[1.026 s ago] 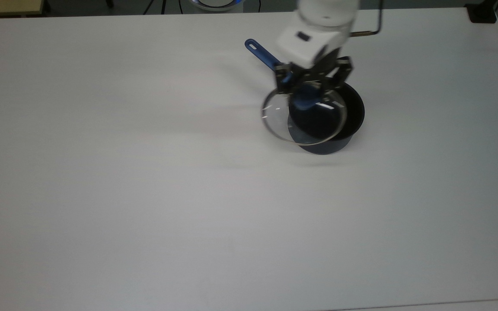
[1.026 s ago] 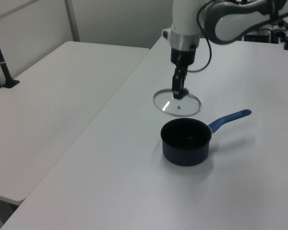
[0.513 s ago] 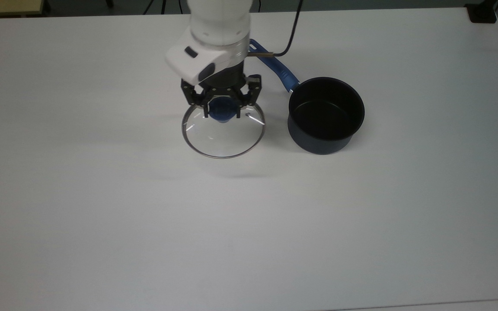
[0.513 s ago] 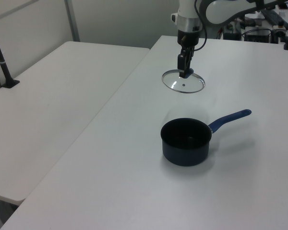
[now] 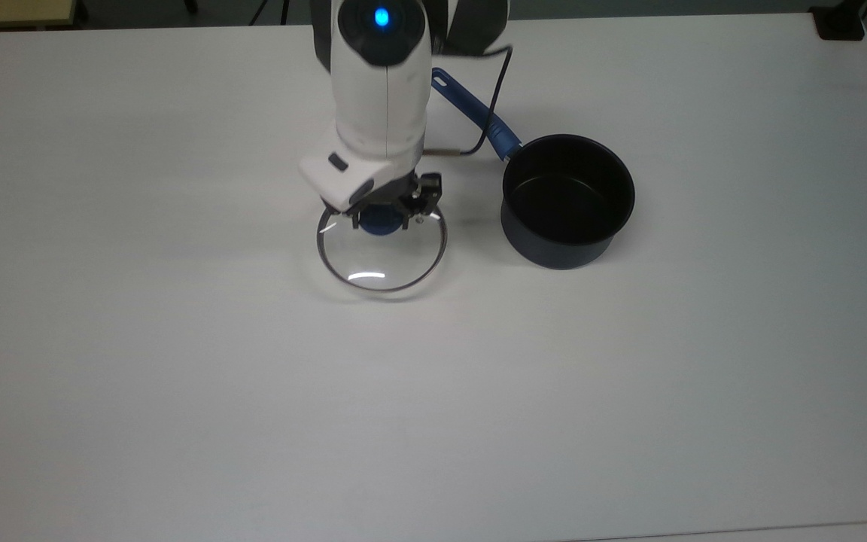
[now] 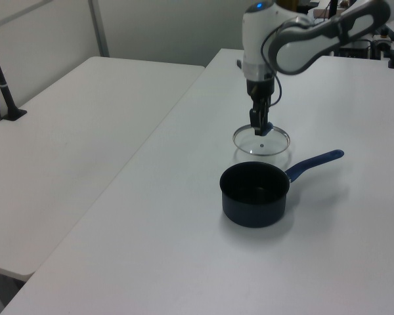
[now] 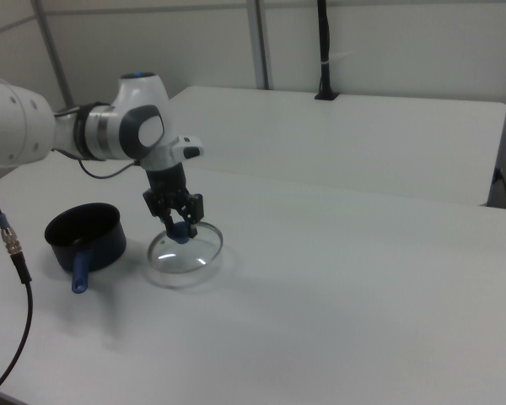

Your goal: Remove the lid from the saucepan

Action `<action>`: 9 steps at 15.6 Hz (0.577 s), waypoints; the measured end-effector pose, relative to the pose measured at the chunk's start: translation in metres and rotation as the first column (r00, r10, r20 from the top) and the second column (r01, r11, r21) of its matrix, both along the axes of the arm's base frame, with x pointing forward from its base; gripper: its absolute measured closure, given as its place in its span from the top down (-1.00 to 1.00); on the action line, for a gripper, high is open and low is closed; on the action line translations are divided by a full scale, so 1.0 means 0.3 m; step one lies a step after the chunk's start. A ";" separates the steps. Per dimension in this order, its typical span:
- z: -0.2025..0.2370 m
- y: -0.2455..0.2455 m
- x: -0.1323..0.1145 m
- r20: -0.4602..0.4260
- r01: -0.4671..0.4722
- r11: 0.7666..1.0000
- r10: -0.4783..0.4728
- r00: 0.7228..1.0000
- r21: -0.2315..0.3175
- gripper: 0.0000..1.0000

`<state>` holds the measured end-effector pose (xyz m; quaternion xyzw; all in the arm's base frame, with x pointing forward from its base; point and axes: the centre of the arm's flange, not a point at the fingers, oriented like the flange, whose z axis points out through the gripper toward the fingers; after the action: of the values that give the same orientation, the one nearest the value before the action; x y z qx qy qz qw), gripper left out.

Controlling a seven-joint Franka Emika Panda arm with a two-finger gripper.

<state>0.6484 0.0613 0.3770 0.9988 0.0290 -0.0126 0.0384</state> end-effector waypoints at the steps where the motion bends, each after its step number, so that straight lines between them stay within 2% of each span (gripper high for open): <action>1: -0.022 -0.010 0.010 0.009 -0.002 1.000 0.002 1.000 -0.005 0.22; 4: -0.049 -0.058 0.029 0.027 0.015 1.000 -0.015 1.000 -0.005 0.22; 7: -0.049 -0.074 0.032 0.028 0.021 1.000 -0.021 0.999 -0.005 0.31; 8: -0.046 -0.073 0.033 0.030 0.020 1.000 -0.020 0.999 -0.006 0.41; 9: -0.045 -0.071 0.033 0.031 0.017 1.000 -0.017 0.999 -0.008 0.59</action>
<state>0.6584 0.0399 0.3635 0.9989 0.0198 0.0023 0.0430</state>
